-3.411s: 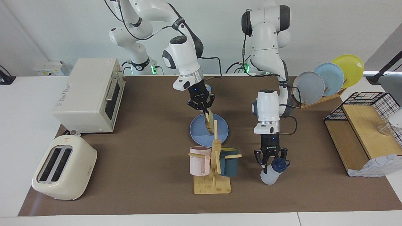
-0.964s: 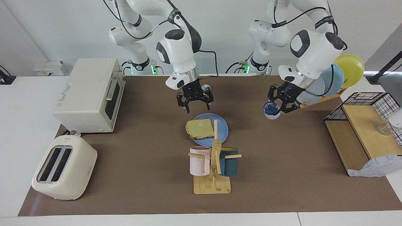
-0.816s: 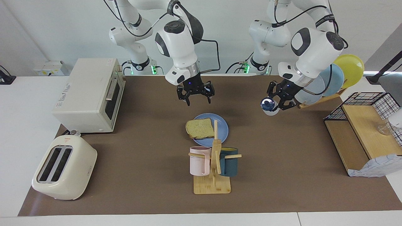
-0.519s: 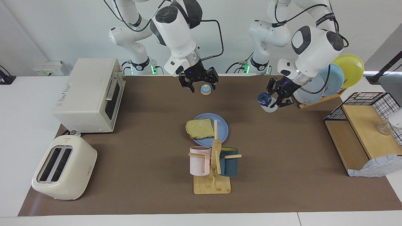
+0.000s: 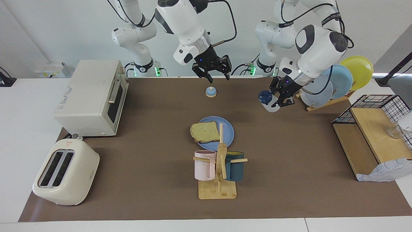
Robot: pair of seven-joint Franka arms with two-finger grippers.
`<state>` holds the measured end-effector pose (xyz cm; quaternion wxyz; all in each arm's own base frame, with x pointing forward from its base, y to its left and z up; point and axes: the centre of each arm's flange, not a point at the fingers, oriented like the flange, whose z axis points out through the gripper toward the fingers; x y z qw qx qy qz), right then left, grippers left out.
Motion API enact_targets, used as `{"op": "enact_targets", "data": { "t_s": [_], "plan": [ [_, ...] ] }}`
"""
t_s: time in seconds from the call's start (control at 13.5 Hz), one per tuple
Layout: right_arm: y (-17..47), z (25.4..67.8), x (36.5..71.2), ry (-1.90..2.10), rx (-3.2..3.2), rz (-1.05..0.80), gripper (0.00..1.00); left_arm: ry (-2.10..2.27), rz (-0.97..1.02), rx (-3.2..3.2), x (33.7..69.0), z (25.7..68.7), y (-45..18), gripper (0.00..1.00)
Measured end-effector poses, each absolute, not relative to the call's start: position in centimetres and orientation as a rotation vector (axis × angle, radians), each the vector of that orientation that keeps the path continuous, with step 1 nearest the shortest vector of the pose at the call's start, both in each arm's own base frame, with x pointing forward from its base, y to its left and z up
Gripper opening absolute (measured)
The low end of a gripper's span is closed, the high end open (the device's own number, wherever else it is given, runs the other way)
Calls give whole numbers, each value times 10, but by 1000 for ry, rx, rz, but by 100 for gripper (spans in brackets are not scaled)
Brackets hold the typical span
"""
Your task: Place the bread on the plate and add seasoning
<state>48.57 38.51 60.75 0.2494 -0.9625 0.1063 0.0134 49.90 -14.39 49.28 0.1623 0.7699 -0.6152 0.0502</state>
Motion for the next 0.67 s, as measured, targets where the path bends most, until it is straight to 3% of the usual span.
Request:
{"op": "enact_targets", "data": {
  "t_s": [0.3, 0.44, 0.67],
  "plan": [
    [427, 610, 464, 315, -2565, 5, 70, -1764, 123, 2138, 486, 498, -163, 44],
    [432, 609, 462, 321, -2557, -1, 56, -1763, 114, 2120, 482, 502, -166, 44],
    [429, 609, 472, 328, -2561, -41, 47, -1737, 110, 2112, 475, 507, -167, 44]
  ]
}}
